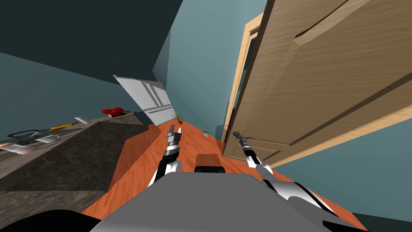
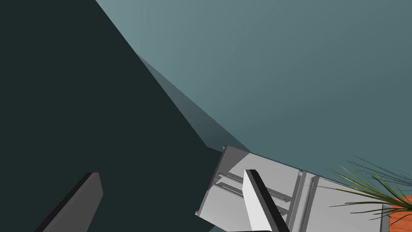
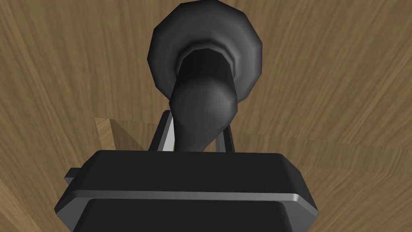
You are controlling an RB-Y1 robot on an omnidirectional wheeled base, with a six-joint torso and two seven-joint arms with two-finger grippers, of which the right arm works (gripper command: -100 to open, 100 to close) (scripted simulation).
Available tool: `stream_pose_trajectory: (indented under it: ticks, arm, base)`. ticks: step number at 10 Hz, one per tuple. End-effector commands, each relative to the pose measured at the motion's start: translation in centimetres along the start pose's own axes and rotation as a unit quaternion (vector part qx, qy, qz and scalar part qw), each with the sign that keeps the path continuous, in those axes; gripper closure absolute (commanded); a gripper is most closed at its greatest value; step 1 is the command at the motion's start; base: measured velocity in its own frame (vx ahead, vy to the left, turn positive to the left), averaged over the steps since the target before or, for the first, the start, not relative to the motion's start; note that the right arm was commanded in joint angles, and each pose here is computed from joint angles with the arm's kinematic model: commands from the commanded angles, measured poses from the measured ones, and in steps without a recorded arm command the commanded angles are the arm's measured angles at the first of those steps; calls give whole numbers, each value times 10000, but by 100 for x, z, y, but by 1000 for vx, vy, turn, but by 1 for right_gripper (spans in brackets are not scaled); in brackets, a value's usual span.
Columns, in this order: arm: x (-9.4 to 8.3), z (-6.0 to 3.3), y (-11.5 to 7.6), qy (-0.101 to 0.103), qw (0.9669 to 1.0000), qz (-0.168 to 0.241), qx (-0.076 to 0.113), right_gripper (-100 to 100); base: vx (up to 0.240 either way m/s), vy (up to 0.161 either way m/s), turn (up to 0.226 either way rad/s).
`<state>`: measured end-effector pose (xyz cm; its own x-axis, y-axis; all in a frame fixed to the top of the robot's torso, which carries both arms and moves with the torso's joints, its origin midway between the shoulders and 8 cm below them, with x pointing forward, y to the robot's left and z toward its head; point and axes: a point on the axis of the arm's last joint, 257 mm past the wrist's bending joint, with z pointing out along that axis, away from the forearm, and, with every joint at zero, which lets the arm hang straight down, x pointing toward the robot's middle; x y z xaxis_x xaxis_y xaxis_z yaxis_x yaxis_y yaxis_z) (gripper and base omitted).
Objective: Pull the door open
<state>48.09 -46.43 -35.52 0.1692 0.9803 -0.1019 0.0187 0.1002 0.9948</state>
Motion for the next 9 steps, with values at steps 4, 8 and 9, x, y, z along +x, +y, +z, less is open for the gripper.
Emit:
stream_pose_trajectory:
  ticks: [4, 8, 9]
  arm:
    - [119, -37, -4, 265, 9996, 2, -13, 100]
    - [263, -83, 28, 583, 9983, -7, -66, 100]
    - [298, -97, 34, 657, 9978, -6, -75, 100]
  base:
    - [-195, -53, 75]
    - [-212, -67, 81]
    - [-216, -102, 104]
